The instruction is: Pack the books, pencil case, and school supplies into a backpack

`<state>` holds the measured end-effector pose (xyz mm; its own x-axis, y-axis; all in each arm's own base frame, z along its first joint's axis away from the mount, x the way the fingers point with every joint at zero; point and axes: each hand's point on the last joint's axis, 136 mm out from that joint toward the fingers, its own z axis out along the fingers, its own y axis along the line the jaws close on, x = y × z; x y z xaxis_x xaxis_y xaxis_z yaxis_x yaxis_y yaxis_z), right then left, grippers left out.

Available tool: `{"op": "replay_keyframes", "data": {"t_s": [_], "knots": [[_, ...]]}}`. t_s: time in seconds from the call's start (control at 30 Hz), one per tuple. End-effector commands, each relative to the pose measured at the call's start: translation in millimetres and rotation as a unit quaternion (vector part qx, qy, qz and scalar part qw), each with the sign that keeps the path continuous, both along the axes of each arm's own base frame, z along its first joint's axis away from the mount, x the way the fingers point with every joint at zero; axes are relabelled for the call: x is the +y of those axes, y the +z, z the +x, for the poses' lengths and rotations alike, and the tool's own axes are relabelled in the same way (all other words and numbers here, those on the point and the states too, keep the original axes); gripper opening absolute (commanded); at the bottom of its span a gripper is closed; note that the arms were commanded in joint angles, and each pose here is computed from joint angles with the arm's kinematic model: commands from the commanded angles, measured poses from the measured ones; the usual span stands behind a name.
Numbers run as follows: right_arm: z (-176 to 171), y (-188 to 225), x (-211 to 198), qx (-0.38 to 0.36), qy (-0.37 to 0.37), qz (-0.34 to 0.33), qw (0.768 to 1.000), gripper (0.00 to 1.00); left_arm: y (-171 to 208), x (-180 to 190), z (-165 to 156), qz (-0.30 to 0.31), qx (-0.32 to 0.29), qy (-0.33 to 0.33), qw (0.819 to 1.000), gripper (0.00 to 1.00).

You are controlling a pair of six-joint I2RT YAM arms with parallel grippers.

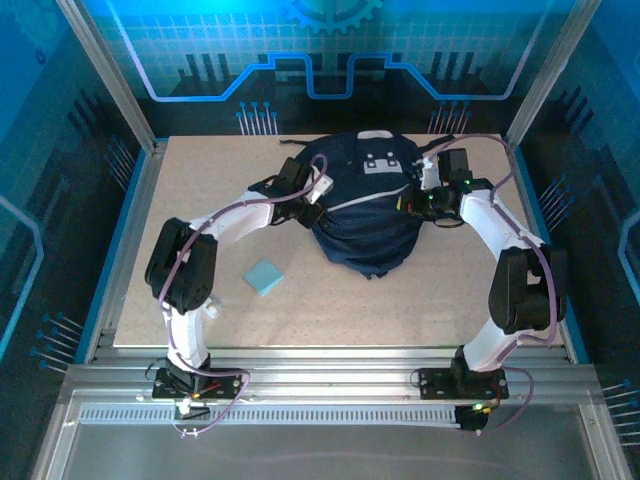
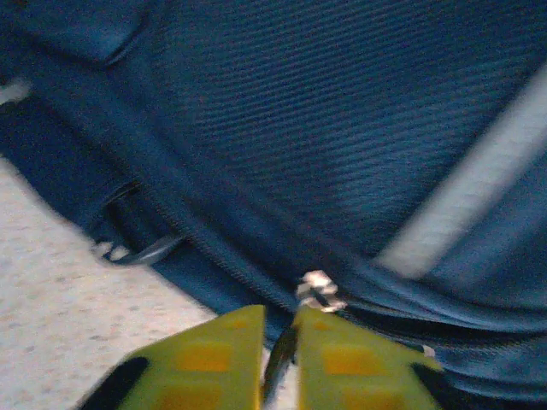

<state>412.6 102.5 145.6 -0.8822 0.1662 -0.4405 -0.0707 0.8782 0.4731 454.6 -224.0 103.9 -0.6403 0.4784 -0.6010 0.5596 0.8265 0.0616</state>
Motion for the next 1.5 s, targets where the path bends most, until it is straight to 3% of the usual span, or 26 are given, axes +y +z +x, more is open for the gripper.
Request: {"op": "replay_keyframes", "data": {"t_s": [0.0,0.17,0.27,0.33,0.5,0.63,0.67,0.87,1.0,1.1,1.47], "knots": [[10.8,6.8,-45.8,-0.021,-0.036,-0.061,0.997,0.0,1.0,101.4,31.3,0.129,-0.031,0.155,0.979,0.24],[10.2,11.5,-31.5,-0.026,-0.017,-0.049,0.998,0.0,15.0,109.4,26.0,0.096,-0.039,0.22,0.97,0.57],[7.3,19.5,-15.5,-0.031,-0.002,-0.035,0.999,0.0,24.4,104.4,11.6,0.044,-0.019,0.246,0.968,0.67],[3.9,26.0,-4.5,-0.036,0.005,-0.028,0.999,0.08,31.1,101.2,-0.9,0.012,-0.006,0.257,0.966,0.7],[-11.1,39.2,15.2,-0.027,0.005,-0.017,0.999,0.59,32.6,102.0,-44.8,-0.036,0.048,0.284,0.957,0.81],[-30.7,47.0,26.3,-0.036,0.007,-0.028,0.999,0.91,15.0,108.2,-88.4,-0.056,0.111,0.321,0.939,0.99],[-36.7,46.6,29.8,-0.037,0.011,-0.033,0.999,0.99,8.9,109.3,-100.9,-0.063,0.128,0.331,0.933,0.99],[-64.3,38.7,62.3,-0.035,0.057,-0.038,0.997,1.0,-5.4,121.9,-149.1,-0.118,0.173,0.428,0.879,0.99],[-76.2,31.5,97.2,-0.039,0.1,-0.029,0.994,1.0,-18.0,122.5,-161.4,-0.199,0.173,0.5,0.825,0.99],[-79.8,25.9,114.6,-0.039,0.116,-0.04,0.992,1.0,-30.2,126.1,-168.6,-0.202,0.178,0.544,0.795,0.99],[-82.3,14.0,147.4,-0.028,0.149,-0.031,0.988,1.0,-66.8,114.0,-170.5,-0.156,0.233,0.602,0.748,0.99]]}}
